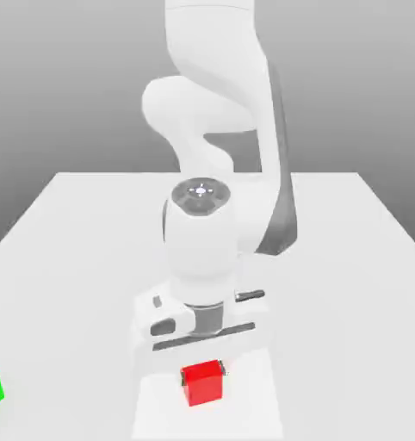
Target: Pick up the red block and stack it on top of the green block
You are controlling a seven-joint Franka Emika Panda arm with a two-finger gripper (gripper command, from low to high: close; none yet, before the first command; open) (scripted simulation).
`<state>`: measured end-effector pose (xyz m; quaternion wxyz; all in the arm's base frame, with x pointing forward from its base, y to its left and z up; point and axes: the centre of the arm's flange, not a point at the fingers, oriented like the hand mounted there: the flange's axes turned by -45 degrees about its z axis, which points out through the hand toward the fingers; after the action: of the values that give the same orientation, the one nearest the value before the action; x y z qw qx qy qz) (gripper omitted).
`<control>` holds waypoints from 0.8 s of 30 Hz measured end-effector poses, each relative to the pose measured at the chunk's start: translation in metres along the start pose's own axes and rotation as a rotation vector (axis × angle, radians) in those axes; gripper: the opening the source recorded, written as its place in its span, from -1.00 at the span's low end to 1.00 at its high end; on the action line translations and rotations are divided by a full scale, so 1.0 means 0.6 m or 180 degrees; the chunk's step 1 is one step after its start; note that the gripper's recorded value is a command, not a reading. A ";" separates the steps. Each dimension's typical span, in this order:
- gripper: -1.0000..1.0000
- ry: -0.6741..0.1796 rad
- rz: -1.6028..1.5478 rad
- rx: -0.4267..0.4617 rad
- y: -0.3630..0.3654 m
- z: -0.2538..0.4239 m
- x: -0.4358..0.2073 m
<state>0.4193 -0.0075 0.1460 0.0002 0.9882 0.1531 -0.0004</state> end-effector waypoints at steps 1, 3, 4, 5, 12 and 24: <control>-1.00 0.0000 0.0001 0.0000 0.000 0.005 -0.001; -1.00 0.0002 -0.0002 -0.0001 0.000 -0.014 0.001; -1.00 0.0001 -0.0003 -0.0002 0.001 -0.030 0.002; -1.00 0.0001 -0.0003 -0.0002 0.001 -0.047 0.002; -1.00 -0.0012 0.0513 0.0022 0.166 -0.120 -0.006; 1.00 0.0001 0.1558 0.0005 0.521 -0.066 -0.159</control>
<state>0.4231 -0.3344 0.1860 -0.0006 0.9959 -0.0909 -0.0004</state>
